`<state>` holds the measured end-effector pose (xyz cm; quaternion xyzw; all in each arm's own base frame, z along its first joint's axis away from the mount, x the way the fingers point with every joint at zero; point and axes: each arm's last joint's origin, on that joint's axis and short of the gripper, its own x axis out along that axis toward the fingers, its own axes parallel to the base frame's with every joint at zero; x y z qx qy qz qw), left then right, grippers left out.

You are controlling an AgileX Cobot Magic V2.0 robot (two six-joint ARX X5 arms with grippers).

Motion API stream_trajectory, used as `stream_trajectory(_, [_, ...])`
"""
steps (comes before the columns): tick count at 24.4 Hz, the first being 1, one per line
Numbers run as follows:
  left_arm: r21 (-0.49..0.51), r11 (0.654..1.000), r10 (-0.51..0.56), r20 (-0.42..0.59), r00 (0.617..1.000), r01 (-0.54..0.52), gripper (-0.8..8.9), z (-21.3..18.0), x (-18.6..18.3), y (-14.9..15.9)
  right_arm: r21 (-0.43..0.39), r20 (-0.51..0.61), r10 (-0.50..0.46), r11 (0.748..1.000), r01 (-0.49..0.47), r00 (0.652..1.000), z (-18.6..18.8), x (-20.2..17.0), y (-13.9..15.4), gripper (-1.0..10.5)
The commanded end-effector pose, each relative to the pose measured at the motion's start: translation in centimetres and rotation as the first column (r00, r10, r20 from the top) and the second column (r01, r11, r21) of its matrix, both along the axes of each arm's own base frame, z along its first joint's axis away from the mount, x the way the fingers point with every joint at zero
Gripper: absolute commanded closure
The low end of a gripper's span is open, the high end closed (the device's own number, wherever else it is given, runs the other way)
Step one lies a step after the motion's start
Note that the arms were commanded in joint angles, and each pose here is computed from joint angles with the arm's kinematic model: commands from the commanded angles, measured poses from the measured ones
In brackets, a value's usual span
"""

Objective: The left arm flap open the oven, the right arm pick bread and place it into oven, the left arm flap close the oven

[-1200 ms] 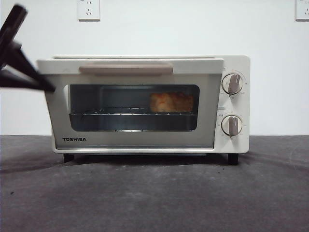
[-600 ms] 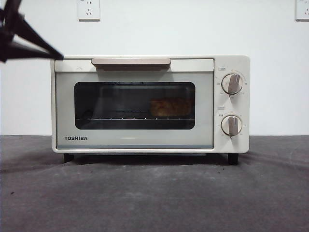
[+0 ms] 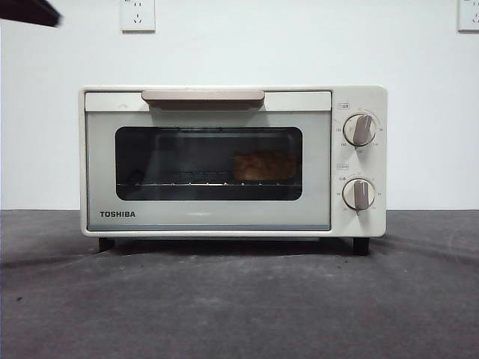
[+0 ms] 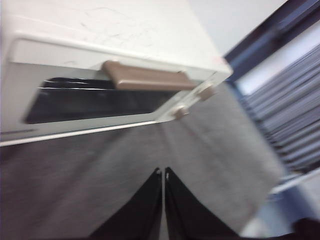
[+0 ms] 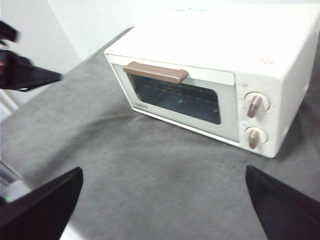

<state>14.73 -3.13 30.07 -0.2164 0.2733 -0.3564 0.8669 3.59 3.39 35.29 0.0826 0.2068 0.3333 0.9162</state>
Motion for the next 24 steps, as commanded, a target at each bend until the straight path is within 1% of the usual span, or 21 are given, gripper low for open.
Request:
stream_trajectory(1, [0.095, 0.995, -0.006, 0.119, 0.993, -0.006, 8.01, 0.9, -2.2, 0.2, -0.047, 0.077, 0.016, 0.999, -0.012, 0.997, 0.6, -0.1, -0.1, 4.3])
stream_trajectory(2, [0.097, 0.995, 0.001, 0.134, 0.991, -0.014, 8.01, 1.1, -2.9, 0.2, -0.058, 0.086, 0.013, 0.998, -0.008, 0.996, 0.6, -0.1, -0.1, 4.5])
stream_trajectory(5, [0.100, 0.993, 0.033, 0.206, 0.978, -0.055, 8.01, 1.7, -5.0, 0.5, -0.084, 0.108, 0.019, 0.996, -0.009, 0.994, 0.6, -0.1, -0.2, 5.8])
stream_trajectory(6, [0.102, 0.992, 0.048, 0.234, 0.971, -0.074, 8.01, 1.9, -5.5, 0.6, -0.090, 0.114, 0.022, 0.996, -0.012, 0.993, 0.6, -0.1, -0.2, 6.4])
stream_trajectory(7, [0.104, 0.989, 0.076, 0.271, 0.960, -0.108, 8.01, 2.2, -6.1, 0.7, -0.098, 0.120, 0.026, 0.995, -0.014, 0.992, 0.6, -0.1, -0.2, 7.6])
stream_trajectory(9, [0.102, 0.982, 0.117, 0.314, 0.942, -0.156, 8.01, 2.5, -6.9, 0.9, -0.105, 0.126, 0.030, 0.994, -0.017, 0.992, 0.6, -0.1, -0.2, 9.3])
stream_trajectory(11, [0.103, 0.974, 0.155, 0.346, 0.926, -0.201, 8.01, 2.7, -7.4, 1.0, -0.112, 0.130, 0.032, 0.994, -0.018, 0.991, 0.5, 0.0, -0.1, 9.4])
stream_trajectory(14, [0.098, 0.973, 0.162, 0.366, 0.916, -0.211, 8.01, 2.8, -7.9, 1.1, -0.111, 0.129, 0.032, 0.994, -0.018, 0.991, 0.5, -0.1, -0.1, 9.4])
stream_trajectory(24, [0.096, 0.973, 0.162, 0.373, 0.914, -0.211, 8.00, 2.8, -8.1, 1.1, -0.110, 0.130, 0.033, 0.994, -0.019, 0.991, 0.6, -0.1, -0.2, 9.4])
